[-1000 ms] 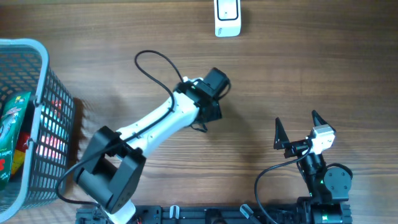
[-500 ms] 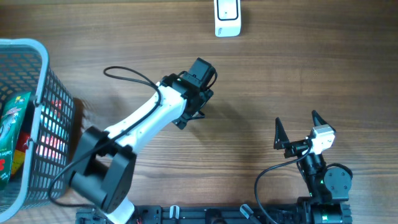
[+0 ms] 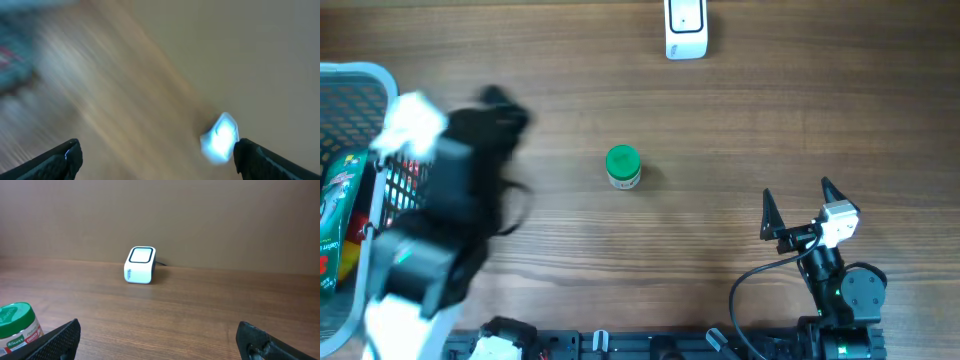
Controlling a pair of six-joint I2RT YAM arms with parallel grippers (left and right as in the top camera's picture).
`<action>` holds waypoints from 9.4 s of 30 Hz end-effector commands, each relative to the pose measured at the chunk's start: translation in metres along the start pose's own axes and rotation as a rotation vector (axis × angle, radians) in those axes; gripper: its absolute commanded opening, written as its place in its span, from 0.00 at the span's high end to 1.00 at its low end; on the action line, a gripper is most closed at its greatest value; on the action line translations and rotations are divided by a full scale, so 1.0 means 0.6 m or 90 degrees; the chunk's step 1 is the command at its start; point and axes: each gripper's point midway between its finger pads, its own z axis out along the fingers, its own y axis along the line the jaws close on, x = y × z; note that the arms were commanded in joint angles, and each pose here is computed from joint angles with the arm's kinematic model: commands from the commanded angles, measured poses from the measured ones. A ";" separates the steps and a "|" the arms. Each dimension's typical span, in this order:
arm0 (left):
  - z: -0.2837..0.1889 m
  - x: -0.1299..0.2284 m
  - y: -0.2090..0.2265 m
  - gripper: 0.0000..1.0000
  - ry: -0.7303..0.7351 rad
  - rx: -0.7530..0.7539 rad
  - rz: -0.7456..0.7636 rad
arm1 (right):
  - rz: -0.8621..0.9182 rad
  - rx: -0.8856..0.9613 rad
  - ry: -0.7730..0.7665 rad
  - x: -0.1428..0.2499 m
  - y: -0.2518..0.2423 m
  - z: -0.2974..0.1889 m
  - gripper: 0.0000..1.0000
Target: Scan the item barcode
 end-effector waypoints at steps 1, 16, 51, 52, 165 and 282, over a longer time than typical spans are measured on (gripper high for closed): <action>-0.035 -0.143 0.106 0.00 -0.176 -0.091 -0.162 | -0.007 -0.010 -0.003 -0.002 0.005 0.000 0.00; 0.168 -0.199 0.456 0.00 -0.052 -0.324 -0.706 | -0.007 -0.010 -0.003 -0.002 0.005 0.000 0.00; 0.153 -0.286 0.330 0.96 -0.103 -0.148 -0.376 | -0.008 -0.010 -0.003 -0.002 0.005 0.000 0.00; 0.136 -0.291 0.311 0.96 -0.109 -0.124 -0.355 | -0.007 -0.010 -0.003 -0.002 0.005 0.000 0.00; 0.221 0.060 0.619 0.05 0.384 -0.559 -0.346 | -0.008 -0.010 -0.003 -0.002 0.005 0.000 0.00; 0.301 -0.148 0.407 0.00 0.323 -0.279 -0.026 | -0.007 -0.010 -0.003 -0.002 0.005 0.000 0.00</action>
